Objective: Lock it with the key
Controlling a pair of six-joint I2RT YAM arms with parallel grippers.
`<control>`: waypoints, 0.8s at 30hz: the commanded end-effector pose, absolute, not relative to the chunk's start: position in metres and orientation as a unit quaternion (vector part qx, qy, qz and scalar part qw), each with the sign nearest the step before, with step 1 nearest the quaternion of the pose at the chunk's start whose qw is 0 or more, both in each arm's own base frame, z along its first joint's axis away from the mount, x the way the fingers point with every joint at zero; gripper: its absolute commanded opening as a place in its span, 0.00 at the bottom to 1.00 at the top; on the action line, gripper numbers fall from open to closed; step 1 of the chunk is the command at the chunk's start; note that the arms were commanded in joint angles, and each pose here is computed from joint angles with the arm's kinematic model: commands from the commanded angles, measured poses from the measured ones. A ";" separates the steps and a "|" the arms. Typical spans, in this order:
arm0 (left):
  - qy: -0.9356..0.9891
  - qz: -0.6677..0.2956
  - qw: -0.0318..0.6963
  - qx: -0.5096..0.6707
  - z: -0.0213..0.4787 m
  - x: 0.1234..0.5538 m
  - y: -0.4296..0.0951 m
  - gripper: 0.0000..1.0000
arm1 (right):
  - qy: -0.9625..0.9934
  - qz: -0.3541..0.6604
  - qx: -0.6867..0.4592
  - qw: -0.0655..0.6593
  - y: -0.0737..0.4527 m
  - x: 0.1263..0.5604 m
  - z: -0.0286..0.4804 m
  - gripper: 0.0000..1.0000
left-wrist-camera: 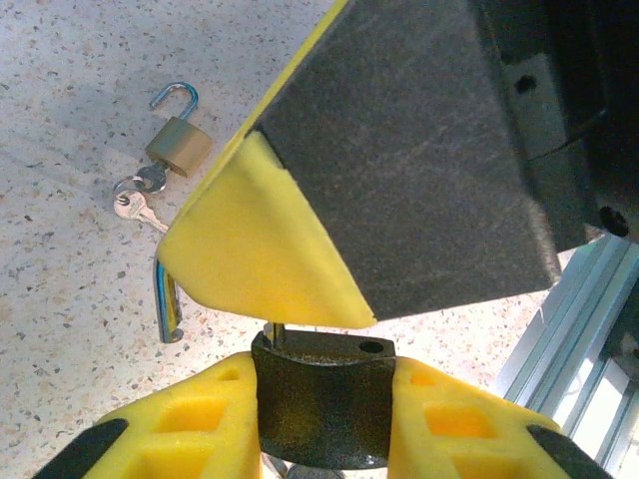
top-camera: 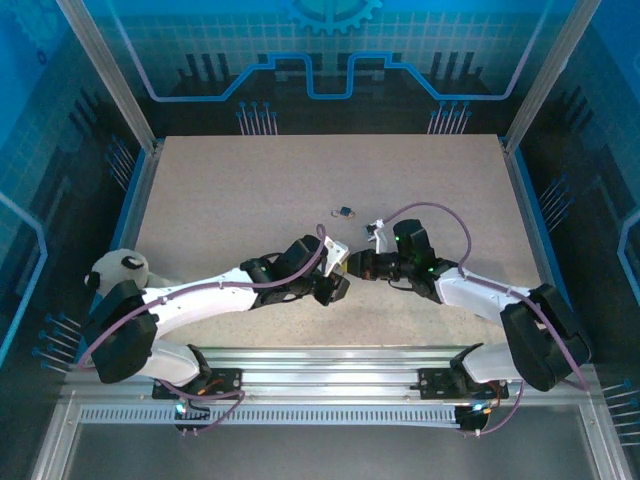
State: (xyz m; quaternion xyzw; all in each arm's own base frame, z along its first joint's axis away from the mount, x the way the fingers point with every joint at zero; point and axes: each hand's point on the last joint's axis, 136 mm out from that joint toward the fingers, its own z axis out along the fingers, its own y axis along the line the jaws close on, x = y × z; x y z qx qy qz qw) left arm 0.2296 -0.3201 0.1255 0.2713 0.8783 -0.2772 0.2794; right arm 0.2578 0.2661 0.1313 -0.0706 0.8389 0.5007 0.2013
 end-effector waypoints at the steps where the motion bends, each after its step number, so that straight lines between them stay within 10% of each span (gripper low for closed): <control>1: 0.866 -0.285 0.304 0.276 0.148 0.233 -0.325 0.31 | 0.824 0.513 -0.096 0.220 0.270 0.254 0.144 0.00; 24: 0.870 -0.292 0.321 0.236 0.152 0.224 -0.301 0.81 | 0.804 0.531 -0.086 0.253 0.260 0.256 0.162 0.00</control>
